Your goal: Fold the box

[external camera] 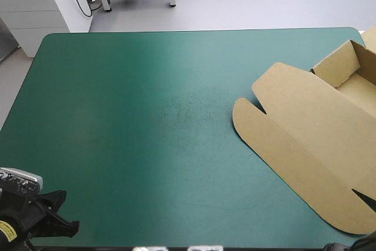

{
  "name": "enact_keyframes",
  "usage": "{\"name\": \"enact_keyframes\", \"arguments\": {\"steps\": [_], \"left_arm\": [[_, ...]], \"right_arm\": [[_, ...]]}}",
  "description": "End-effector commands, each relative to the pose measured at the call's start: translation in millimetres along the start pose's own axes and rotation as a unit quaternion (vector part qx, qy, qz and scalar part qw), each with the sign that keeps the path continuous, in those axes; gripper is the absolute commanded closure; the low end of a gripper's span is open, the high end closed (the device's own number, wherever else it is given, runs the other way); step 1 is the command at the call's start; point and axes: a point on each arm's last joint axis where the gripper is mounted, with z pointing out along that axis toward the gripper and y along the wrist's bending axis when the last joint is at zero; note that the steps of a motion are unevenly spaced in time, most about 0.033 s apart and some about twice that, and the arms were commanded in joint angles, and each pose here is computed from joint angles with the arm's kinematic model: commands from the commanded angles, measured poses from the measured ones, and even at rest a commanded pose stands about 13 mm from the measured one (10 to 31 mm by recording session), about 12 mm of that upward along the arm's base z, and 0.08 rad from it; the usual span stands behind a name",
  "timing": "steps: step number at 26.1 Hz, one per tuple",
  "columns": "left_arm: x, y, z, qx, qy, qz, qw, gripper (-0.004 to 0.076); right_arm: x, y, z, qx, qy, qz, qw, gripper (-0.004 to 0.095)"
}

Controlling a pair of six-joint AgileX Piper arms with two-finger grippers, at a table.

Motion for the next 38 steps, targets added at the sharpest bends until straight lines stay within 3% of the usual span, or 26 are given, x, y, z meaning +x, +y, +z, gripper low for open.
{"name": "enact_keyframes", "arguments": {"steps": [1,5,9,14,17,25,38], "left_arm": [[-8.7,-3.7,-3.0,0.02,-0.024,0.0,1.0,0.0731],[-11.6,-5.1,-3.2,0.027,-0.041,0.014,0.999,0.0731],[-10.0,-5.2,3.0,0.028,-0.046,0.018,0.998,0.0731],[19.5,-5.3,40.5,0.03,-0.008,0.041,0.999,0.0731],[27.5,-4.9,47.5,0.028,-0.039,0.042,0.998,0.0731],[36.7,-5.2,52.4,0.031,-0.011,0.036,0.999,0.0731],[39.5,-5.2,52.4,0.032,0.004,0.037,0.999,0.0731]], "right_arm": [[17.5,10.4,-48.7,-0.03,-0.045,-0.025,0.998,0.0924],[50.0,32.1,-79.9,-0.091,-0.057,-0.038,0.993,0.0909],[83.7,58.5,-117.3,-0.147,-0.087,-0.098,0.98,0.0909],[178.6,70.5,-172.3,-0.203,-0.13,-0.202,0.949,0.0908],[227.9,56.7,-164.3,-0.21,-0.123,-0.236,0.941,0.091],[302.8,36.2,-99.5,-0.206,-0.11,-0.245,0.941,0.091],[343.8,22.7,-76.0,-0.206,-0.153,-0.257,0.932,0.091]]}}
